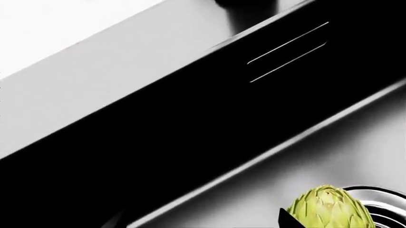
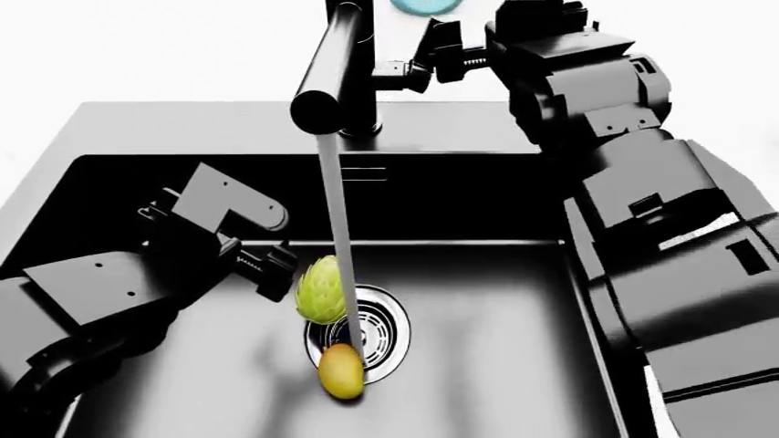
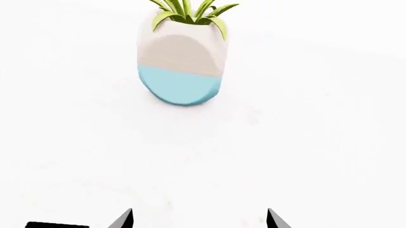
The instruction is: Pick up the fruits and vegetables and place them in the sink. Turn on the sink faucet to wash them. Then turn the sink off and put them in the tray.
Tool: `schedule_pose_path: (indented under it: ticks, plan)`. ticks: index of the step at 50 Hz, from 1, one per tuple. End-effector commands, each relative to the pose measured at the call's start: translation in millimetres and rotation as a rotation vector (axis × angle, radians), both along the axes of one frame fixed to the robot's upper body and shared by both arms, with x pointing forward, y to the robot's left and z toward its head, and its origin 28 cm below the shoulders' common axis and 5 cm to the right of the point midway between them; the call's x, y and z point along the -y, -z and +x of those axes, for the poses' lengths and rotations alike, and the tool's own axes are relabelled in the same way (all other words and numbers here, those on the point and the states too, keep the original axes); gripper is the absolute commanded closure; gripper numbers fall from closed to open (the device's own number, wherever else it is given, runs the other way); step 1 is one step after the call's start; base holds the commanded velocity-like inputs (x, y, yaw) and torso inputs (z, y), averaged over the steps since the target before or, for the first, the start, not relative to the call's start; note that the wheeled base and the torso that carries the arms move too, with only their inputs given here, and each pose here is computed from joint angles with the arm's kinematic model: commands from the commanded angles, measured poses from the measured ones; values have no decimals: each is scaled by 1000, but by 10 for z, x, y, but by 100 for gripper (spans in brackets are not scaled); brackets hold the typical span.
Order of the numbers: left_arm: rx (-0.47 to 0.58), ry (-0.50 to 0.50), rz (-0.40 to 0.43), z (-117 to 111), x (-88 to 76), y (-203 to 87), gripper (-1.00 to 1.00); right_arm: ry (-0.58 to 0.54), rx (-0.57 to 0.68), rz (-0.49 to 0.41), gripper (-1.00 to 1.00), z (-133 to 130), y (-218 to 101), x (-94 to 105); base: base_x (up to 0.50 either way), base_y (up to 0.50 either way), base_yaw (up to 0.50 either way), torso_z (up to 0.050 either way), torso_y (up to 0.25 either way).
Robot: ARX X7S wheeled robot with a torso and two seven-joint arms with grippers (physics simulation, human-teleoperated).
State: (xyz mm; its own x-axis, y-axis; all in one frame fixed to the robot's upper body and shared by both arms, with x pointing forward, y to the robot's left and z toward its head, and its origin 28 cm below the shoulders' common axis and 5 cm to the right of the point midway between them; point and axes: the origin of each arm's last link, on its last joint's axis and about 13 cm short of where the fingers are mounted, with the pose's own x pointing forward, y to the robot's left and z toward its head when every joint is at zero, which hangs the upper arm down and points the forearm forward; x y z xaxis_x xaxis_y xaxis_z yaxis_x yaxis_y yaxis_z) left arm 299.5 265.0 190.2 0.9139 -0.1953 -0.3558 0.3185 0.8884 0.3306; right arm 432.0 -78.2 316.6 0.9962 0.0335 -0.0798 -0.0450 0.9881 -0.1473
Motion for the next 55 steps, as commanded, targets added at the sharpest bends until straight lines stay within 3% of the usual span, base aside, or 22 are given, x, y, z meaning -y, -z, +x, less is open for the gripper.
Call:
schedule_pose_path:
  ticks: [1,36,42,48,55]
  plan:
    - [2,-1,-1,-15,-6,-7,-100,-58,21,-4,-100,-13,-75,-102,0,0,0,0,0]
    - [3,5,-4,-12,-6,-7,-100,-207,-3,-47,-100,-43,-78,-241,0,0,0,0,0]
    - [2,17,-12,-11,11,3,-100,-151,16,-86,-100,-54,-264,-118,0,0,0,0,0]
    - [-3,16,-17,-9,-1,15,-100,-103,-21,-182,-100,-112,-479,68,0,0,0,0,0]
    - [-15,18,-13,-7,19,20,-100,-251,-132,-272,-100,-259,-862,256,0,0,0,0,0]
